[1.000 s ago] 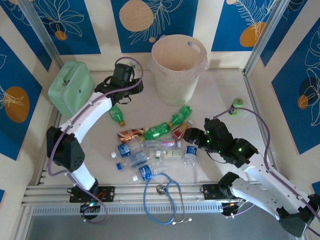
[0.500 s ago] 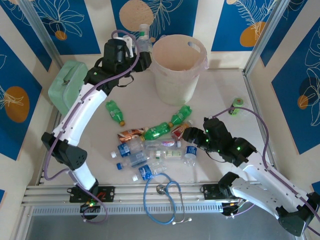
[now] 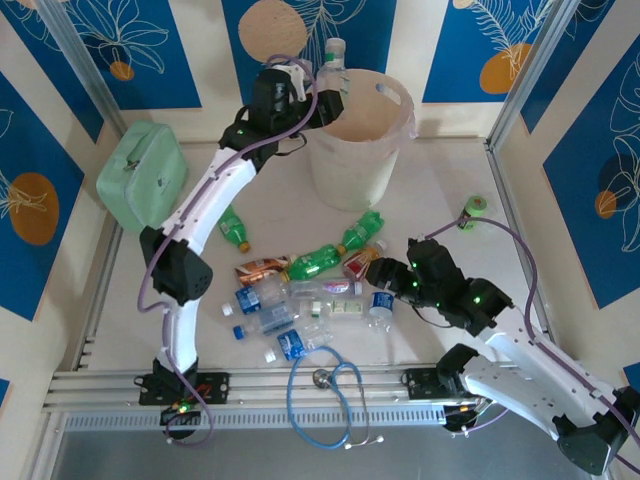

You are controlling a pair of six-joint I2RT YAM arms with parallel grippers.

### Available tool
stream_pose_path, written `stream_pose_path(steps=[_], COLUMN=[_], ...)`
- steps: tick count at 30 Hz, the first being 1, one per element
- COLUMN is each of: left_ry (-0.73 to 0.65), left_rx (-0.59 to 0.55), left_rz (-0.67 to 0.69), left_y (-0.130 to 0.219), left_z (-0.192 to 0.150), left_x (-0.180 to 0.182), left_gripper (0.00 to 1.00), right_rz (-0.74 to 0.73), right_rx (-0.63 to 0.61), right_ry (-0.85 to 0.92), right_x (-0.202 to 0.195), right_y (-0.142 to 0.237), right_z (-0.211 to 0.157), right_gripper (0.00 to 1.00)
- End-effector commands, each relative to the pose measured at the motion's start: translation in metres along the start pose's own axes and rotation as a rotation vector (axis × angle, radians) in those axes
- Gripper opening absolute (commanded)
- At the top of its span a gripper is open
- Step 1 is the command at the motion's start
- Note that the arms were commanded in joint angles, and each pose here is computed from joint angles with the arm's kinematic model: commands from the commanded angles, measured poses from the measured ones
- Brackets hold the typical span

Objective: Put the plastic bottles in the bin

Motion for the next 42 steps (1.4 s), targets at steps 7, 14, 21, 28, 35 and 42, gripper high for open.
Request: stream_pose_path(steps=[7, 14, 21, 28, 35, 42], left_ry=[0.023, -0.012, -0.054, -0.035, -0.010, -0.071], left_rx=[0.003, -0.038, -0.048, -0.004, 0.044, 0.100], left_rz=[-0.058, 0.046, 0.233, 0.350, 0.365, 0.489], left_y=[0.004, 0.030, 0.071, 0.078, 0.078, 0.137], left_z=[0.001, 0.008, 0.008, 0.001, -0.005, -0.050], left_x=[-0.017, -0.012, 0.006, 0.031, 0.038, 0.077], left_gripper=[0.79, 0.85, 0.82, 0.73, 0.69, 0.72], right_rz=[-0.003, 0.012, 0.017, 0.024, -0.044, -0.242], right_rx=[-0.013, -0.041, -0.040, -0.040, -0.025, 0.169], right_ry=[-0.004, 0.005, -0.007, -0.015, -0.025, -0.064], right_x=[-0.003, 0.002, 0.000, 0.001, -0.007, -0.037], right_y=[0.007, 0.015, 0.016, 0.016, 0.023, -0.001], right_z=[0.002, 0.013, 0.010, 0.009, 0.005, -0.005], right_gripper=[0.77, 0.77, 0.77, 0.77, 0.77, 0.77])
Point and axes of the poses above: each hand's point on the last joint's axis, 136 mm out from that joint toward the fingers, its own y axis back along the fingers, its own x axis along the line the jaws close on, z = x × y, the point moved 3 cm from there along y, back along the fingers, and after that the axes turned 14 degrees about y, right-handed, at the moved point
